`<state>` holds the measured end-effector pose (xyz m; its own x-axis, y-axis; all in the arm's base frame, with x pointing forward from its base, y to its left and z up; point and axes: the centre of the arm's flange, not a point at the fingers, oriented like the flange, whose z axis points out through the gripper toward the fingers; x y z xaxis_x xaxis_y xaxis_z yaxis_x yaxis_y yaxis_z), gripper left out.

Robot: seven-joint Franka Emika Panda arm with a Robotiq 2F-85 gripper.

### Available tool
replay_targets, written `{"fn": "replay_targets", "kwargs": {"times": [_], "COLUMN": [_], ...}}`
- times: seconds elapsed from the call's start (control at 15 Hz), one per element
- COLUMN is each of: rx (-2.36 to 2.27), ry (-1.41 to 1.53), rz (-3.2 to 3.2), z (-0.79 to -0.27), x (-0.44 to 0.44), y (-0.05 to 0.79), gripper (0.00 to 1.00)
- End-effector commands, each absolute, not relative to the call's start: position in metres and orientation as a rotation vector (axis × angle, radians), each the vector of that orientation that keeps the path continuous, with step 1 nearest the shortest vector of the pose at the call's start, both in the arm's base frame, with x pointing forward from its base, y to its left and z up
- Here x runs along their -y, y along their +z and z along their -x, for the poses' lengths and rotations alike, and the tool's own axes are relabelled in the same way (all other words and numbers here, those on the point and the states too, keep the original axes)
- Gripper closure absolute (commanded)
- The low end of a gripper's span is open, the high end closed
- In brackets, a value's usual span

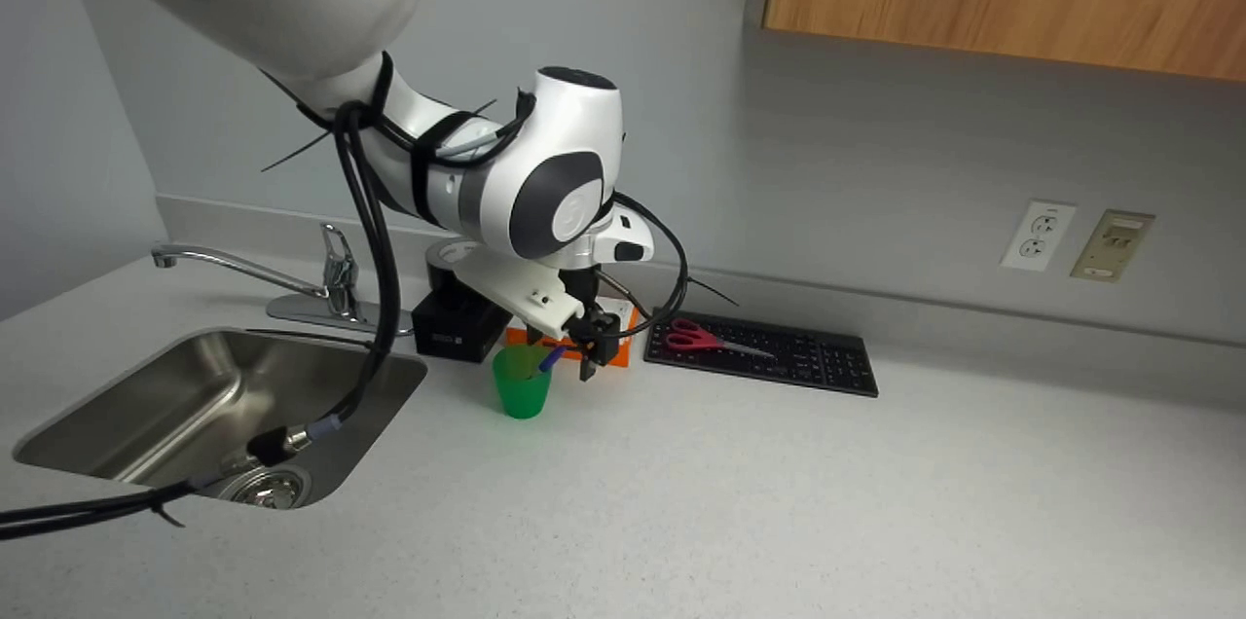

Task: Pick the marker from the cup and put it on the table

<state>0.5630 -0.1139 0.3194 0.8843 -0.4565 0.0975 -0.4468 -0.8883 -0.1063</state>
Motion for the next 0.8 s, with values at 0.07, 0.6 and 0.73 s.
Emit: {"fn": "replay_targets", "kwargs": {"times": [0.07,0.6,0.73], "rx": [-0.71,-0.696,-0.678], "ry": [-0.153,-0.158,-0.174], "rz": [2.959,2.956,2.948], "z": [-0.573,-0.563,-0.559], "x": [0.112,0.11,0.109], "y": [0.318,0.338,0.348], "gripper": [0.41,0.98,0.97]}}
